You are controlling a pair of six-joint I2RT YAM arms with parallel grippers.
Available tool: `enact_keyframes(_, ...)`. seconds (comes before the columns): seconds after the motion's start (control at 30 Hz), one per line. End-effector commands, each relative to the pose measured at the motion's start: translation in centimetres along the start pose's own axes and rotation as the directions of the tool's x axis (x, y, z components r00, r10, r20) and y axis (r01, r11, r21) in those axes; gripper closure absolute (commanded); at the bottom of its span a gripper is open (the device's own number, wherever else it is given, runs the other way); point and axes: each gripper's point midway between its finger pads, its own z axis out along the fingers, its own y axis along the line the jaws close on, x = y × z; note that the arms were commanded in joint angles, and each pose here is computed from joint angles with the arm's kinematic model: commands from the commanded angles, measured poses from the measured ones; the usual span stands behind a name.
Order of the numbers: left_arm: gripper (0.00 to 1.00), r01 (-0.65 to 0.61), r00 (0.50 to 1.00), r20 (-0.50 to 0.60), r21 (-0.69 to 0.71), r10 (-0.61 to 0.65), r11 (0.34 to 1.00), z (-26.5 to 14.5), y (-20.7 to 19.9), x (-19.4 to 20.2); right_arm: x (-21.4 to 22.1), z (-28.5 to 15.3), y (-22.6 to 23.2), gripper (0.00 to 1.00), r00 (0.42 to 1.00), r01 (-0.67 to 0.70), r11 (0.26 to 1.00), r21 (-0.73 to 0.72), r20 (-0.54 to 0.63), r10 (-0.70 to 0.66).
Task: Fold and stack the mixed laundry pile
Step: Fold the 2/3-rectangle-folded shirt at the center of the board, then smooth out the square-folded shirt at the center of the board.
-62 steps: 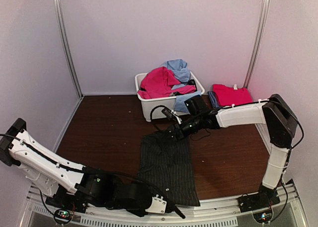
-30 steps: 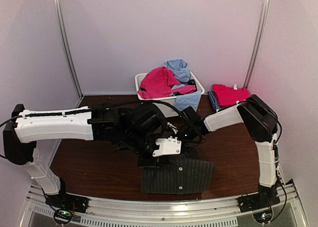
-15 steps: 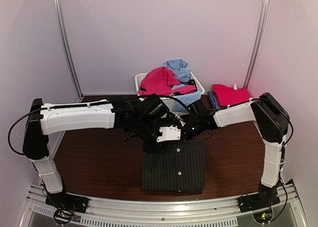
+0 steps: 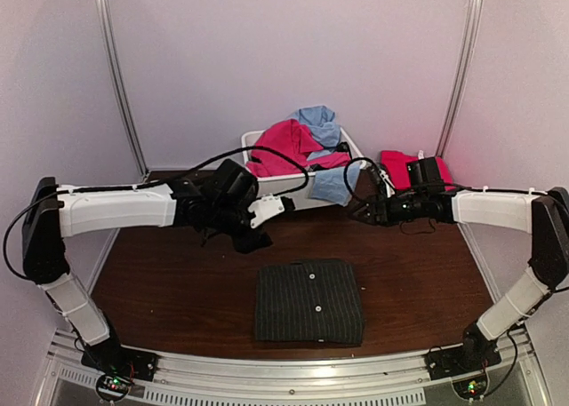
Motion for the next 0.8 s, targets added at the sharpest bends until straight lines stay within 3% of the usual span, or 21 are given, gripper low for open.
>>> enact_keyframes(0.0, 0.39, 0.413, 0.882, 0.207, 0.093, -0.423, 0.906, -4.7, 0.0, -0.2, 3.6, -0.4, 1.5, 0.35, 0.998, -0.056, 0.993, -0.103, -0.023, 0.054)
enact_keyframes(0.07, 0.37, 0.551, 0.792, 0.197, 0.177, -0.578, 0.815, -4.6, -1.3, 1.8, 5.2, 0.0, 1.9, 0.35, 0.995, -0.087, 0.988, -0.129, -0.056, 0.081)
enact_keyframes(0.17, 0.35, 0.658, 0.681, 0.189, 0.266, -0.708, 0.704, -4.2, -2.3, 2.8, 7.2, 1.1, 1.0, 0.35, 0.988, -0.108, 0.99, -0.089, -0.119, 0.097)
enact_keyframes(0.33, 0.35, 0.732, 0.578, 0.138, 0.347, -0.804, 0.586, -2.0, -3.8, 4.1, 9.3, 3.0, 0.4, 0.33, 0.974, -0.121, 0.99, -0.073, -0.201, 0.104)
enact_keyframes(0.63, 0.39, 0.765, 0.49, 0.081, 0.436, -0.868, 0.473, 1.5, -5.1, 4.2, 11.8, 4.2, -1.8, 0.38, 0.953, -0.118, 0.992, 0.036, -0.277, 0.123)
enact_keyframes(0.7, 0.45, 0.76, 0.488, 0.082, 0.45, -0.869, 0.469, 1.8, -5.2, 4.0, 11.9, 4.4, -1.2, 0.46, 0.954, -0.119, 0.993, 0.009, -0.277, 0.117)
enact_keyframes(0.77, 0.54, 0.759, 0.485, 0.084, 0.453, -0.87, 0.467, 1.9, -5.1, 4.0, 11.7, 4.4, -0.6, 0.6, 0.955, -0.12, 0.993, -0.014, -0.275, 0.111)
